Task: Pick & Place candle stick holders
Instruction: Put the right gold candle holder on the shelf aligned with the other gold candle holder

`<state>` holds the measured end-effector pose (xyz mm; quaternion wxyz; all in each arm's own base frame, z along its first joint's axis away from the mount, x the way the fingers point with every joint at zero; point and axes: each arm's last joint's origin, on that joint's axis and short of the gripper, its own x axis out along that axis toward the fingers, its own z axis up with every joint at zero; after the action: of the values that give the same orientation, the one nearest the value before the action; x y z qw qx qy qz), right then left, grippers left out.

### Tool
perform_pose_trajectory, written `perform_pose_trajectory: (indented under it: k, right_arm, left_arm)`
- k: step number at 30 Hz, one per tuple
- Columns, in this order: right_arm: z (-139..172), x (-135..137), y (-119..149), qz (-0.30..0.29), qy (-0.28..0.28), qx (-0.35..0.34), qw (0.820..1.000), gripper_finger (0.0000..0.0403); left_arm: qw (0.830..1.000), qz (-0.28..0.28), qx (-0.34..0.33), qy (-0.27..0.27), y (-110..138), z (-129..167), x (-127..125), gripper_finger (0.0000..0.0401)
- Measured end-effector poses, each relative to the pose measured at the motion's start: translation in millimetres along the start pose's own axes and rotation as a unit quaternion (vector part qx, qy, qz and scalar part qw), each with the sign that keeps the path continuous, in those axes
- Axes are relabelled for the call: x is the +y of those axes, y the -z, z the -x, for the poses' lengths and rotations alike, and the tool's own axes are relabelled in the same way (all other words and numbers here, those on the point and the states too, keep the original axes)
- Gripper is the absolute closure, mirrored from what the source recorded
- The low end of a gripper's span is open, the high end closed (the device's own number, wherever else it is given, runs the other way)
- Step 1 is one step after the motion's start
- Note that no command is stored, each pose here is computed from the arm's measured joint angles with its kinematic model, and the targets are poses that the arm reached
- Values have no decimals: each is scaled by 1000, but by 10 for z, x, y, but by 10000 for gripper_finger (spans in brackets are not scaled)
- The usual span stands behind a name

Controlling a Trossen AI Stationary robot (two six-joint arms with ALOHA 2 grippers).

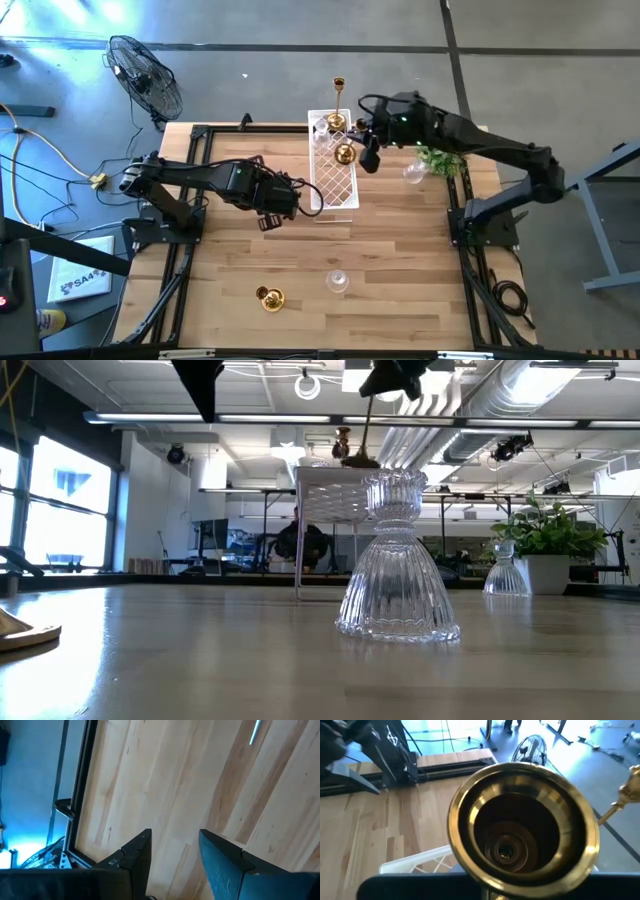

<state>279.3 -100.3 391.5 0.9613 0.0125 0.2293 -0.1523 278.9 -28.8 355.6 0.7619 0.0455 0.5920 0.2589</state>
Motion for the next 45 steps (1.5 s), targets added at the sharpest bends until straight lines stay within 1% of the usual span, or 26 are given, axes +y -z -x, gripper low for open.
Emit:
perform_pose_trajectory:
  k: [7, 12, 15, 23, 29, 33, 45]
  right_arm:
    - [-210, -168, 52, -14, -3, 10, 1000, 388]
    - [-258, -254, 91, -21, 4, 22, 1000, 388]
    - [-268, -288, 101, -31, -1, 24, 999, 388]
    - [-423, -292, 144, -42, -31, 31, 998, 388]
    - [-459, -315, 166, -41, -5, 39, 998, 388]
    - [-459, -319, 152, -36, -6, 32, 999, 388]
    - [-484, -366, 177, -39, -2, 39, 998, 388]
  left_arm:
    - [1000, -5, -3, 0, -6, 0, -2, 245]
    - [1000, -5, -4, -1, -6, 0, -1, 245]
    - [1000, -4, -5, -1, -9, 0, -2, 245]
    - [1000, -1, -10, 2, -21, -2, -9, 245]
    - [1000, 0, -12, 3, -26, -2, -11, 245]
    - [1000, 0, -12, 3, -26, -2, -12, 245]
    - [1000, 1, -15, -1, -31, -2, -10, 245]
